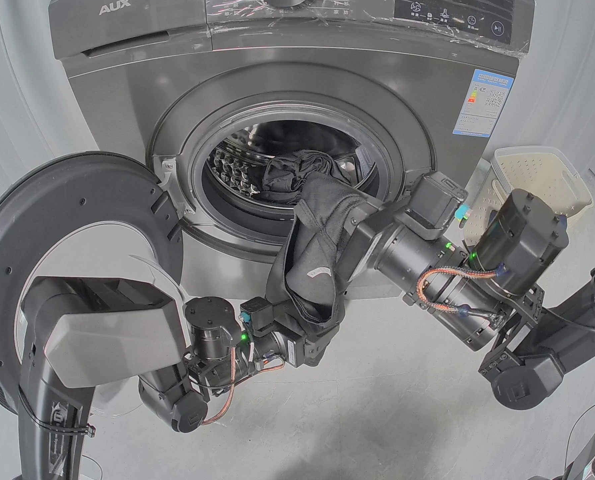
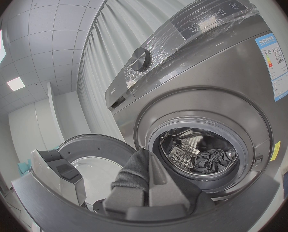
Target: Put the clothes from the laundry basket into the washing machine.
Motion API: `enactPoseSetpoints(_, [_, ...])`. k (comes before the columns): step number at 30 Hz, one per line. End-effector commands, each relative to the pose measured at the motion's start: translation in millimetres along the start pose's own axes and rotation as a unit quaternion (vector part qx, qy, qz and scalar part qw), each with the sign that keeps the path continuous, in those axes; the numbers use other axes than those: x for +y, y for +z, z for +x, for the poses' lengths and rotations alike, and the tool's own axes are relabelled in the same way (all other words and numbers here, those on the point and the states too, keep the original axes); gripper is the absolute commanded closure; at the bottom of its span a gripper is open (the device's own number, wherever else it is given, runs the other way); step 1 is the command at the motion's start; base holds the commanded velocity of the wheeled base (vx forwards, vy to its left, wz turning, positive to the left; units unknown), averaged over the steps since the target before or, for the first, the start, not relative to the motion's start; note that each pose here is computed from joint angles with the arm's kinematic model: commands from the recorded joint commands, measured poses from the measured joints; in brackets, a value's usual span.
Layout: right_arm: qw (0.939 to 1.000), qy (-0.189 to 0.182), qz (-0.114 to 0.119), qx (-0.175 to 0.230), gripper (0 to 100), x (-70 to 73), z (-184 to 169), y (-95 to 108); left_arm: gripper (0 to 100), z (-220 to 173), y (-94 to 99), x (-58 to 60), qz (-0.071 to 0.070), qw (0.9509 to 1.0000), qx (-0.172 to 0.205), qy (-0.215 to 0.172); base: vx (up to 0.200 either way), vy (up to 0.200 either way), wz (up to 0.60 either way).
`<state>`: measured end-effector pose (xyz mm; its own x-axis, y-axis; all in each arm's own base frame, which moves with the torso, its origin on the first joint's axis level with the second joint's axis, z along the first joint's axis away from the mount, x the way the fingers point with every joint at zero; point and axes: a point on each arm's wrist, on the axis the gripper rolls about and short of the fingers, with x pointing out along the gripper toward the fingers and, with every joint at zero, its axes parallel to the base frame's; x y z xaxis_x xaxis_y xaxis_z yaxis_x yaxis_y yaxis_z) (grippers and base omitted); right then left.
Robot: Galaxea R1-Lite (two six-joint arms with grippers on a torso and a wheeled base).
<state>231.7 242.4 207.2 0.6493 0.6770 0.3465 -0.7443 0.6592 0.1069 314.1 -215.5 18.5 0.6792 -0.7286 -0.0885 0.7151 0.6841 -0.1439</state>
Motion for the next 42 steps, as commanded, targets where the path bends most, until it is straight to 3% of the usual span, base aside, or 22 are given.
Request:
enactPoseSetpoints(1, [1.0000,0.000,0.001,0.000,100,0.2,-1,1,100,7,-0.1,1.0,0.000,0.9999,-0.010,0.005,0.000,0.000,0.00])
enactPoseSetpoints(9, [1.0000,-0.009,-0.003,0.001,100,-5.8,-6,2,100,0,13.6,1.0,0.000,0.9992,-0.025,0.029,0.000,0.000,0.00])
enactPoseSetpoints(15, [0.9995,-0.029,-0.009,0.005,100,-17.3,-15,8,100,-51,55.9,-11.3,0.004,0.9987,-0.042,0.029,0.000,0.000,0.00])
enactPoseSetpoints(20, [0.9995,-0.031,-0.007,0.007,100,-18.4,-22,11,100,-90,73.0,-12.4,0.005,0.9981,-0.046,0.039,0.000,0.000,0.00])
enactPoseSetpoints(25, [0.9974,-0.067,-0.012,0.025,100,-38.9,-41,6,100,-117,88.0,-20.6,0.009,0.9973,-0.063,0.035,0.000,0.000,0.00])
enactPoseSetpoints(28, [0.9965,-0.081,-0.004,0.019,100,-47.1,-47,8,100,-126,94.4,-24.0,0.011,0.9967,-0.073,0.033,0.000,0.000,0.00])
enactPoseSetpoints(29, [0.9955,-0.094,0.013,0.005,100,-54.6,-50,12,100,-136,98.1,-26.6,0.013,0.9967,-0.077,0.024,0.000,0.000,0.00])
enactPoseSetpoints(35, [0.9932,-0.116,0.014,-0.004,100,-68.9,-53,15,100,-143,100.4,-21.4,0.017,0.9967,-0.078,0.015,0.000,0.000,0.00])
enactPoseSetpoints(36, [0.9922,-0.124,0.010,0.000,100,-74.5,-55,14,100,-143,107.5,-12.6,0.020,0.9950,-0.093,0.029,0.000,0.000,0.00])
enactPoseSetpoints(38, [0.9909,-0.134,0.007,0.005,100,-79.2,-58,12,100,-143,114.8,-5.6,0.026,0.9931,-0.109,0.037,0.000,0.000,0.00])
enactPoseSetpoints(42, [0.9898,-0.142,-0.004,0.012,100,-84.5,-62,11,100,-145,131.6,-5.8,0.038,0.9891,-0.140,0.024,0.000,0.000,0.00])
